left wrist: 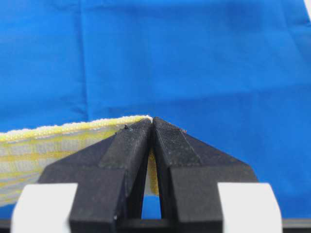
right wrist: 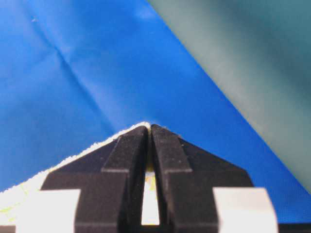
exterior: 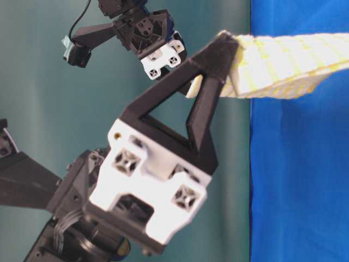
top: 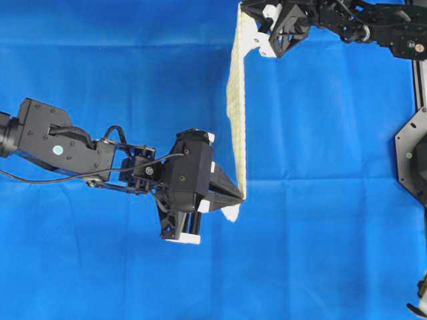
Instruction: Fold the yellow towel.
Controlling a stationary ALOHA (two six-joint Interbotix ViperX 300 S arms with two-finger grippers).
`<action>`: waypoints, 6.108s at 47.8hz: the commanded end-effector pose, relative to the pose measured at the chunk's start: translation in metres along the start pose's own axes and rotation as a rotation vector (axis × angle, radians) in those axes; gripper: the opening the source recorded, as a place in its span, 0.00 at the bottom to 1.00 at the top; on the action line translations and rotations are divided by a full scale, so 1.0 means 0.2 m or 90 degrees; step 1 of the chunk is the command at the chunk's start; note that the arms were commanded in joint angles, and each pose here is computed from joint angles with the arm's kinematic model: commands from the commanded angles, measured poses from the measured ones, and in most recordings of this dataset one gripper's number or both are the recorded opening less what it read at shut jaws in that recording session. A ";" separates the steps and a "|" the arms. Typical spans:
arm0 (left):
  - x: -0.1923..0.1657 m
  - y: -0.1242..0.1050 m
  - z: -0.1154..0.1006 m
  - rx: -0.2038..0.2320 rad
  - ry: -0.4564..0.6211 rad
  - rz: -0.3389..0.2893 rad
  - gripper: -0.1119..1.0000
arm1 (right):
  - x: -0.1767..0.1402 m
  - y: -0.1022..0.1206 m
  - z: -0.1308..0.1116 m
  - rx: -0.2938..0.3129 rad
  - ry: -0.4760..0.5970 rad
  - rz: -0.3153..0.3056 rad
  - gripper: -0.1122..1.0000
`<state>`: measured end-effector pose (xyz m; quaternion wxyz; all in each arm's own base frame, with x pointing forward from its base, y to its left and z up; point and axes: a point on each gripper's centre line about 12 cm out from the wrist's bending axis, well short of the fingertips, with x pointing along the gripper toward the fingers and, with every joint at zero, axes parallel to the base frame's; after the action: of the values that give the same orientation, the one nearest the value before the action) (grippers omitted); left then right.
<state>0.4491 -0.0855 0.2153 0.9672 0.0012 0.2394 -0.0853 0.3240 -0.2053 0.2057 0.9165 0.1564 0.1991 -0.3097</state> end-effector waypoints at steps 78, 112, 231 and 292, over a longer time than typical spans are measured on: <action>-0.07 -0.06 -0.32 -0.066 0.029 -0.012 0.12 | 0.32 0.14 -0.01 -0.024 0.057 0.033 0.12; -0.05 -0.04 -0.39 -0.067 0.062 -0.005 0.29 | 0.37 0.26 -0.05 -0.050 0.070 0.060 0.31; -0.38 1.20 -0.59 -0.155 0.049 0.345 0.58 | 0.24 0.02 -0.33 -0.024 0.132 -0.006 0.75; -0.31 1.44 -0.66 -0.126 0.052 0.388 0.14 | 0.26 -0.01 -0.34 0.042 0.108 -0.034 0.14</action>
<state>0.3763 0.2101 0.0856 0.9236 -0.0264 0.3073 0.2278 0.3411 -0.2049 0.1007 0.8718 0.2118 0.2971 -0.3267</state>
